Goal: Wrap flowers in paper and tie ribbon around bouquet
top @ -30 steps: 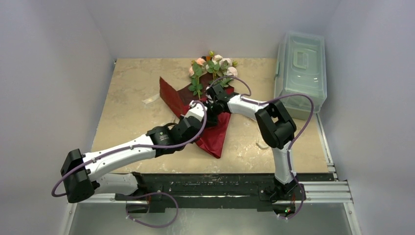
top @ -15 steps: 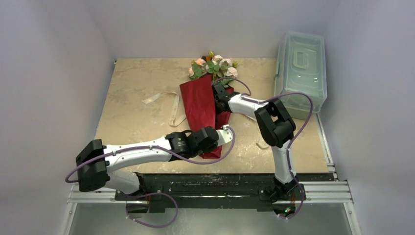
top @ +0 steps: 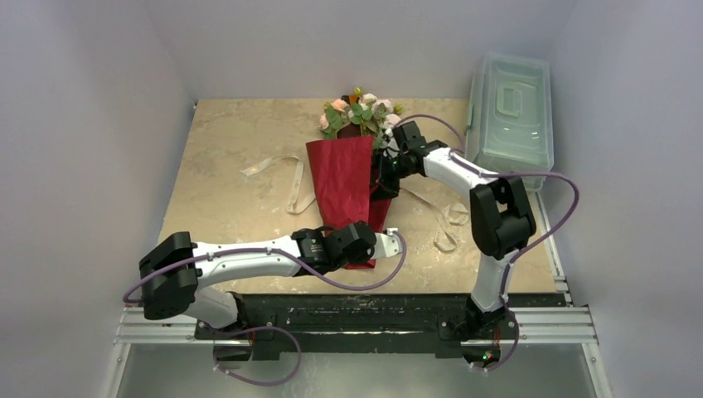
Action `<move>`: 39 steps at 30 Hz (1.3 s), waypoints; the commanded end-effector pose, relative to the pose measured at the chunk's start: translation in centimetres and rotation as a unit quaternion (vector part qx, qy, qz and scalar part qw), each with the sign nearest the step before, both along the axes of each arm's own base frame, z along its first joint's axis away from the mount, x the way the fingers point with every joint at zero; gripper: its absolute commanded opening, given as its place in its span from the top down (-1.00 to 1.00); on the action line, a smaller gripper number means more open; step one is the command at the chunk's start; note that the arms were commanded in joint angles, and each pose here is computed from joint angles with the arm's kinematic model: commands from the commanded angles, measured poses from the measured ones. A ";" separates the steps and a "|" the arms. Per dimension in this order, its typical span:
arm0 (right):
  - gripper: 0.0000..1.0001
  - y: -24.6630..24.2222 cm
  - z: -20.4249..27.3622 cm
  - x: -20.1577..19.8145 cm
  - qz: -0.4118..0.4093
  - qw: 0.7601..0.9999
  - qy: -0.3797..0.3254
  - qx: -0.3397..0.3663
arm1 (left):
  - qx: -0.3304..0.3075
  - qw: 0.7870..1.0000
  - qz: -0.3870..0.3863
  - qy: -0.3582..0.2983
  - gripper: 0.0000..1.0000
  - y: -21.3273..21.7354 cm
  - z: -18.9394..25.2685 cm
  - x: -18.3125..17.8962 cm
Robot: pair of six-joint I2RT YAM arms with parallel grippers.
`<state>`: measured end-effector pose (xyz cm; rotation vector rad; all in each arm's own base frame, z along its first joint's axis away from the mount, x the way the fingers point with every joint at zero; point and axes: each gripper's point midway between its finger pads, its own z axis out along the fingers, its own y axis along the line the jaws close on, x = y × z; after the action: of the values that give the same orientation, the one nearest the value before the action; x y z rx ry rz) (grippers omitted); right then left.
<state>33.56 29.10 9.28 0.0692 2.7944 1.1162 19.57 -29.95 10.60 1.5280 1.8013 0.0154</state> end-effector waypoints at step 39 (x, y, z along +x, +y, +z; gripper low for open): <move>0.54 0.7 5.0 0.5 -0.002 0.980 -0.154 0.125 | 0.003 0.999 -0.025 -0.025 1.00 -1.6 -0.8 1.0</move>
<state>33.64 27.51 12.71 0.0538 2.4354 1.2796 19.96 -30.55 8.94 1.5588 1.7699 0.0320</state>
